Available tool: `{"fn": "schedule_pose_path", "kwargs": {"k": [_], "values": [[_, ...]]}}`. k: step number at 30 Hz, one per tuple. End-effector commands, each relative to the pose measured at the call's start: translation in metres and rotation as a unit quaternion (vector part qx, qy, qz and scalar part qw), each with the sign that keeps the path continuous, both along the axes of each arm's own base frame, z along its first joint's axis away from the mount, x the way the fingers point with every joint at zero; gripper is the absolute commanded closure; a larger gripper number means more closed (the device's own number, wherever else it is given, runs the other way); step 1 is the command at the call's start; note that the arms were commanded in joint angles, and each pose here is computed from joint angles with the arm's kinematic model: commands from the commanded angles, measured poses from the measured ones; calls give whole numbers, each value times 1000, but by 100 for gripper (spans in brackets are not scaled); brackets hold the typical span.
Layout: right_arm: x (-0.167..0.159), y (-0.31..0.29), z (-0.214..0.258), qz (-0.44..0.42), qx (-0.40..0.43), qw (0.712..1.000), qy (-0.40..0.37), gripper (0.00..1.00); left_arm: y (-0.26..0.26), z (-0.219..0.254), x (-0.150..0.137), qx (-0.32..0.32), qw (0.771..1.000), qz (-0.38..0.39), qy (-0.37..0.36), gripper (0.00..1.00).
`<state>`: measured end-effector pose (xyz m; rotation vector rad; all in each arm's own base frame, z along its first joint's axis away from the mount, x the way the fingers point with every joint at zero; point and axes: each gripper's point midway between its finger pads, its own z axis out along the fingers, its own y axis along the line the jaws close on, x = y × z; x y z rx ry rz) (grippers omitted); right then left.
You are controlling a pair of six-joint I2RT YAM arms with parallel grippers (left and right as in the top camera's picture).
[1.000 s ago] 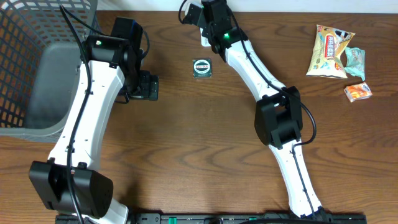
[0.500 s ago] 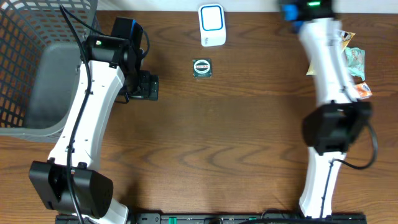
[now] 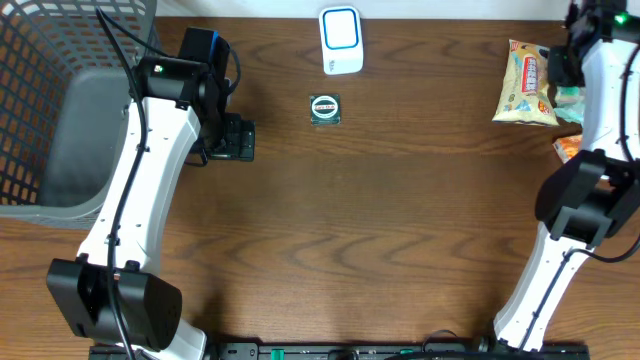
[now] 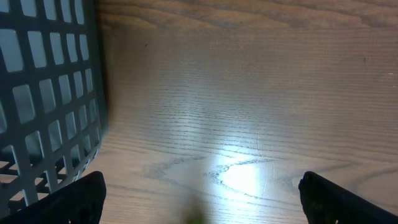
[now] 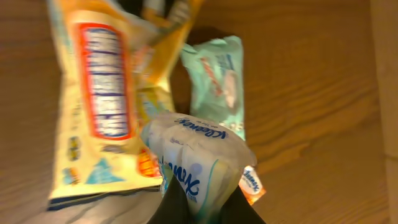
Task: Scan the item barcode
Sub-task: 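Carry the Kleenex pack to the back right and release it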
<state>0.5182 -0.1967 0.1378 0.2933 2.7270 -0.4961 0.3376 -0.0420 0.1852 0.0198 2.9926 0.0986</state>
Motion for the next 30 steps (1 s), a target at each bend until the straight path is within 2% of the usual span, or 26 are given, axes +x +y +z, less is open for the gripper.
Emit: {"fn": "schedule_pose_path", "kwargs": {"k": [1, 4, 8, 9, 10, 12, 16, 21, 24, 26, 28, 30], "values": [[-1, -17, -8, -34, 8, 999, -16, 96, 4, -1, 0, 8, 1000, 7, 1, 2], [6, -17, -15, -30, 19, 999, -29, 89, 4, -1, 0, 8, 1000, 7, 1, 2], [15, -13, -28, -21, 31, 998, -44, 85, 4, -1, 0, 8, 1000, 7, 1, 2], [16, -13, -32, -21, 31, 998, -44, 78, 4, -1, 0, 8, 1000, 7, 1, 2], [16, -13, -35, -21, 31, 998, -45, 63, 4, -1, 0, 8, 1000, 7, 1, 2], [16, -12, -40, -20, 32, 998, -41, 43, 4, -1, 0, 8, 1000, 7, 1, 2], [15, -9, -35, -16, 33, 999, -41, 28, 4, -1, 0, 8, 1000, 7, 1, 2], [23, 4, 13, 3, 44, 995, -85, 24, 4, -1, 0, 8, 1000, 7, 1, 2], [36, 42, 50, 59, 114, 982, -142, 25, 4, -1, 0, 8, 1000, 7, 1, 2], [43, 87, 77, 126, 197, 955, -184, 28, 4, -1, 0, 8, 1000, 7, 1, 2], [42, 138, 107, 201, 292, 910, -215, 29, 4, -1, 0, 8, 1000, 7, 1, 2], [32, 180, 132, 262, 372, 861, -229, 37, 4, -1, 0, 8, 1000, 7, 1, 2]]}}
